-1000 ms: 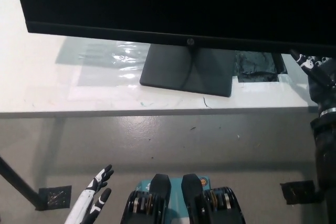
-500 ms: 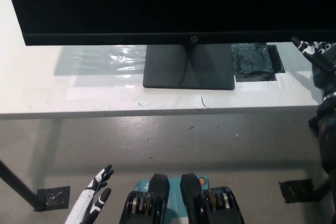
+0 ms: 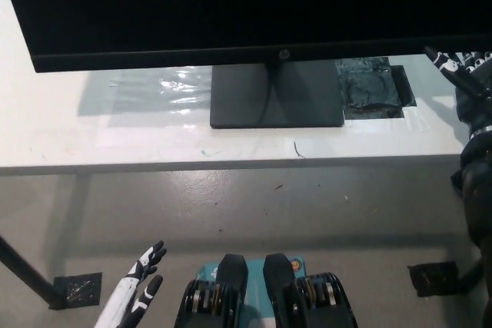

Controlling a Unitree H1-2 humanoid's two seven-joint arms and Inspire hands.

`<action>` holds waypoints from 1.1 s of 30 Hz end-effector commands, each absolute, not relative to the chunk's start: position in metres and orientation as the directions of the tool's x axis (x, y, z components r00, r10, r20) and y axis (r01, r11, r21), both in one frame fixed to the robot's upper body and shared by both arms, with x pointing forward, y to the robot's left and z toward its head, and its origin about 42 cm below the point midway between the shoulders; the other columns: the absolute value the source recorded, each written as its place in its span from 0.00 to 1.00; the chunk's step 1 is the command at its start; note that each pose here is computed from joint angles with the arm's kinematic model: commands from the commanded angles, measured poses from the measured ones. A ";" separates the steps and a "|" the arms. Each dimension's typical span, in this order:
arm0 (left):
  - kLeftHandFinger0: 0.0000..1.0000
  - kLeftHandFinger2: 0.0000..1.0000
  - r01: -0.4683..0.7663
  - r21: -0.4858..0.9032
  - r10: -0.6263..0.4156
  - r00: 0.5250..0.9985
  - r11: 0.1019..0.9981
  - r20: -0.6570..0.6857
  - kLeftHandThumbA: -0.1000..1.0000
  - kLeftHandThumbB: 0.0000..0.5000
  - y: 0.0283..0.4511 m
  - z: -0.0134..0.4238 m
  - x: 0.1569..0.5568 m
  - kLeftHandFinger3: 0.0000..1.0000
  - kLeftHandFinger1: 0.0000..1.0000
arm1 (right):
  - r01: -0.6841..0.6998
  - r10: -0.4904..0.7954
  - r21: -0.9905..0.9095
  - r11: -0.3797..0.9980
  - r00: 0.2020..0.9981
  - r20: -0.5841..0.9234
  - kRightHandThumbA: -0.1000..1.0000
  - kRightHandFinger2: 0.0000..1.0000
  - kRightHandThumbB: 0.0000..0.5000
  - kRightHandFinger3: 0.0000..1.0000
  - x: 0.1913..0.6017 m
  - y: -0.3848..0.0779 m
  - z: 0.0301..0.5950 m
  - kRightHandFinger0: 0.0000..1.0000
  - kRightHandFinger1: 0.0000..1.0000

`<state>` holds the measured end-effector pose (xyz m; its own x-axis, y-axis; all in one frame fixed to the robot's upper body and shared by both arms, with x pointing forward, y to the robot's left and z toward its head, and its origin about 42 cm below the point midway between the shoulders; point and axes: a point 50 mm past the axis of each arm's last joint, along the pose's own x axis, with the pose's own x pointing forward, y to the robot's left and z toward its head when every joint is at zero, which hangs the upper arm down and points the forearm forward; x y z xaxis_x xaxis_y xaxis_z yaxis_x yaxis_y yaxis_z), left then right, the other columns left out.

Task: The monitor is being placed at the center of the desk and the robot uses its right hand to grab on the right side of the monitor and tilt the angle of the montior sideways.

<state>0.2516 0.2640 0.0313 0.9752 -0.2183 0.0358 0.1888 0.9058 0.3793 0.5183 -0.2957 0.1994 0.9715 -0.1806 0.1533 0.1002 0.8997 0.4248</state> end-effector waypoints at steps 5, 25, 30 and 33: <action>1.00 1.00 0.174 0.390 -0.227 0.969 0.904 0.095 1.00 0.54 0.272 0.042 0.256 1.00 1.00 | -0.029 -0.114 0.336 0.941 0.911 0.397 1.00 1.00 0.67 1.00 0.560 -0.260 0.321 1.00 1.00; 1.00 1.00 0.180 0.407 -0.240 0.966 0.896 0.100 1.00 0.56 0.273 0.044 0.260 1.00 1.00 | -0.185 0.029 0.193 0.963 0.791 0.611 1.00 1.00 0.72 1.00 0.431 -0.232 0.295 1.00 1.00; 1.00 1.00 0.186 0.396 -0.241 0.966 0.899 0.094 1.00 0.57 0.271 0.043 0.259 1.00 1.00 | -0.215 0.085 0.100 0.972 0.709 0.700 1.00 1.00 0.73 1.00 0.349 -0.221 0.281 1.00 1.00; 1.00 1.00 0.186 0.393 -0.241 0.966 0.901 0.095 1.00 0.59 0.270 0.043 0.259 1.00 1.00 | -0.215 0.110 0.052 0.975 0.677 0.728 1.00 1.00 0.77 1.00 0.307 -0.220 0.270 1.00 1.00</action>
